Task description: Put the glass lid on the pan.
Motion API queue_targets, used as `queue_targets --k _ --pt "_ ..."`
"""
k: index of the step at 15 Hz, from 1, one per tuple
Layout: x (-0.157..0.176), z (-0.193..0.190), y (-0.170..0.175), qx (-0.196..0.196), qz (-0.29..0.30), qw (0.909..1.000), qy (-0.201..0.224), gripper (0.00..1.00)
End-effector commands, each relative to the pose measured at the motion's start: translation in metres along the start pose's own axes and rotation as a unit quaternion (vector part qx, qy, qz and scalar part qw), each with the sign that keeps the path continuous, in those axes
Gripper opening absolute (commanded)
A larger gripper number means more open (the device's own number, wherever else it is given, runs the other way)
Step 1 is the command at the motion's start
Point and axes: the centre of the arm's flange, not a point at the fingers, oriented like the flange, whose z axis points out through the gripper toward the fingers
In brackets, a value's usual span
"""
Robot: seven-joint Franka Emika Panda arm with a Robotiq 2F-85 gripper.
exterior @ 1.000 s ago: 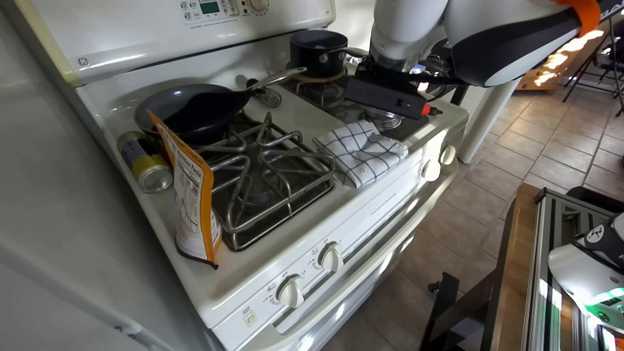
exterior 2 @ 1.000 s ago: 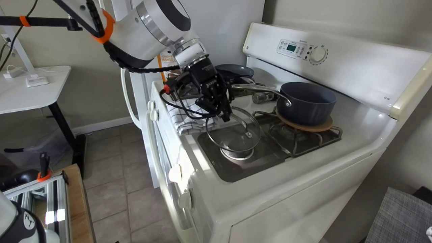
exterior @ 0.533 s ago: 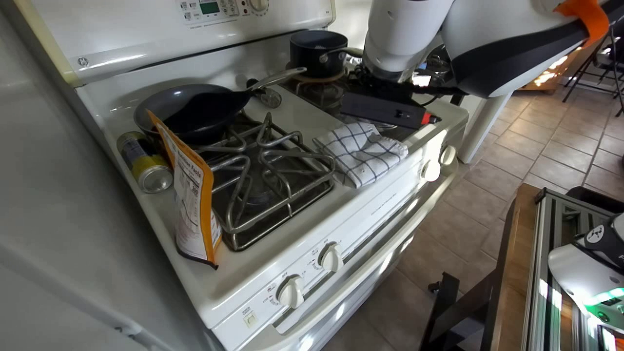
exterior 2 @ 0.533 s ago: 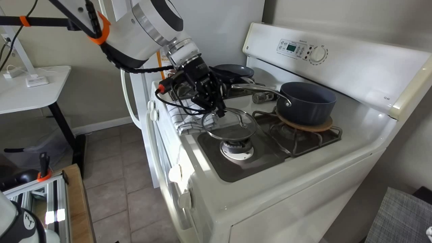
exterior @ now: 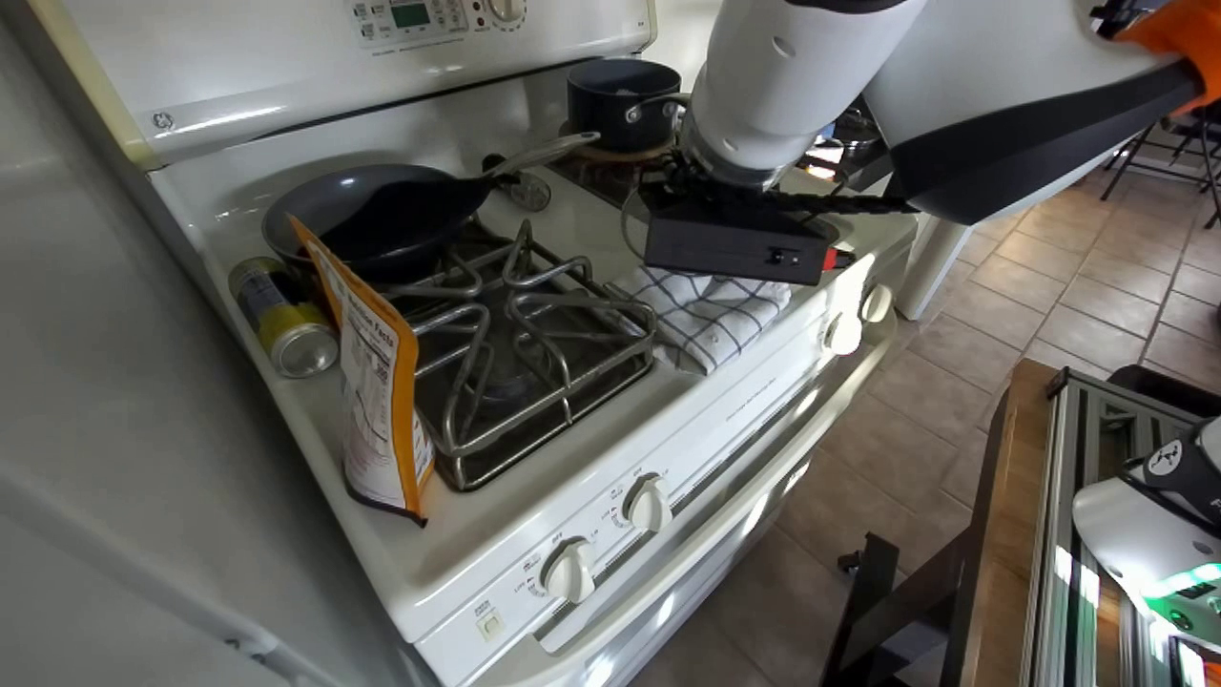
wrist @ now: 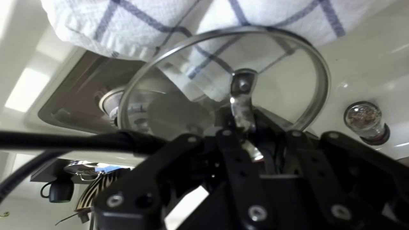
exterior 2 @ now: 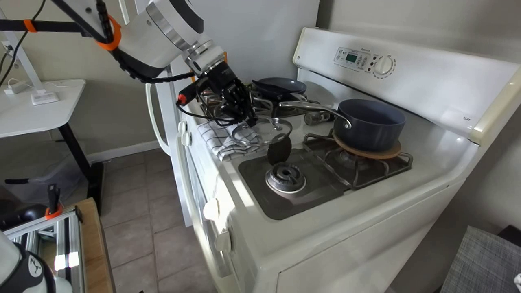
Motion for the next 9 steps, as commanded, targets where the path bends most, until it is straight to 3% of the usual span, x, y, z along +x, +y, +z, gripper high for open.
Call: queue_targets --k 1,9 --pt "0.002 -0.001 -0.006 0.034 0.008 0.9991 -0.024 0.04" --pt "0.002 -0.024 -0.005 0.073 -0.024 0.9968 -0.023 0.04"
